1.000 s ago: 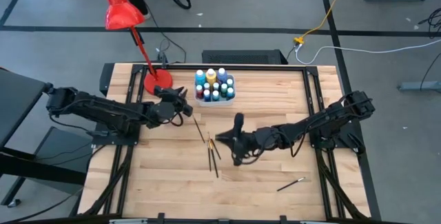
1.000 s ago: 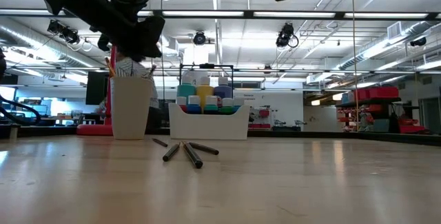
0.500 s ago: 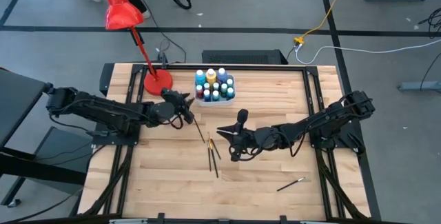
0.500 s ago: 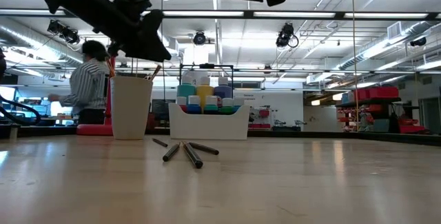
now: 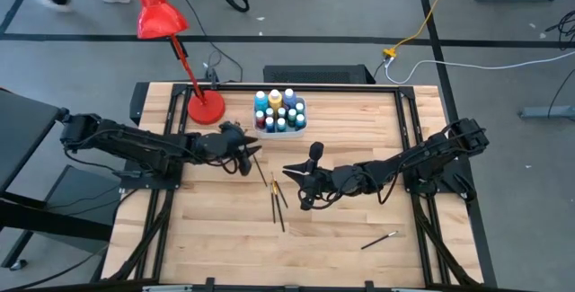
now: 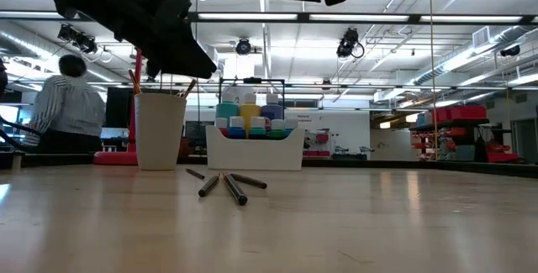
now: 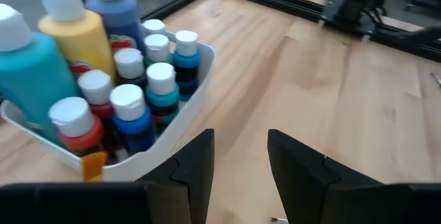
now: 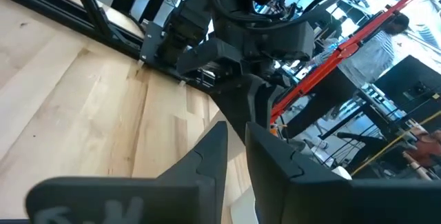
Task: Pick & Place Paint Supplies
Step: Put the black paint brush into the white cup
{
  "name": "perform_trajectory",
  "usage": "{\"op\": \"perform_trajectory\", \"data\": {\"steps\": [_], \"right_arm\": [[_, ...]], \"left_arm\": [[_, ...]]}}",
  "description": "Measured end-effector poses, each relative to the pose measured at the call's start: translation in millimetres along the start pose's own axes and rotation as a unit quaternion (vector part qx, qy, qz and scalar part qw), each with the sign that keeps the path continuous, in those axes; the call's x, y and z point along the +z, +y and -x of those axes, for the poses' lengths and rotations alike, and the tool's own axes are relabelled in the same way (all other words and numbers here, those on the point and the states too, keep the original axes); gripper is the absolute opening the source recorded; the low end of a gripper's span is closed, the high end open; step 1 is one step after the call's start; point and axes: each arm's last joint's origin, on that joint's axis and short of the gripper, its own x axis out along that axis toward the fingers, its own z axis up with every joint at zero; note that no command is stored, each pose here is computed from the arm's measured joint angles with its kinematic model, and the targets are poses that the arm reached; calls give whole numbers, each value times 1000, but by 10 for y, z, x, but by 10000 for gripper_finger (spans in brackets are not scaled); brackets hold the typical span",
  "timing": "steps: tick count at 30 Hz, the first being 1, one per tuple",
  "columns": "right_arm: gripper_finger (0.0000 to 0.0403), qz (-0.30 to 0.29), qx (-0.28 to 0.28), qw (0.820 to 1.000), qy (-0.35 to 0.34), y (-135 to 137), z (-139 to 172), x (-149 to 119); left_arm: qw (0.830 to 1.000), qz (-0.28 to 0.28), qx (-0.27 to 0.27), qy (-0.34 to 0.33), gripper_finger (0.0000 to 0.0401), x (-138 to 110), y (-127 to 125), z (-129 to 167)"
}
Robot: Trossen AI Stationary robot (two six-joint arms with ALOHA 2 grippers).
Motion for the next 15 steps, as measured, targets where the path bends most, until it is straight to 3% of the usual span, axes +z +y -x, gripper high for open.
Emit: {"op": "perform_trajectory", "data": {"steps": [15], "right_arm": [[58,0,0,1000,0,0,0,0]], "left_arm": [[1000,0,-6,2,146,-1,-3,0]]}}
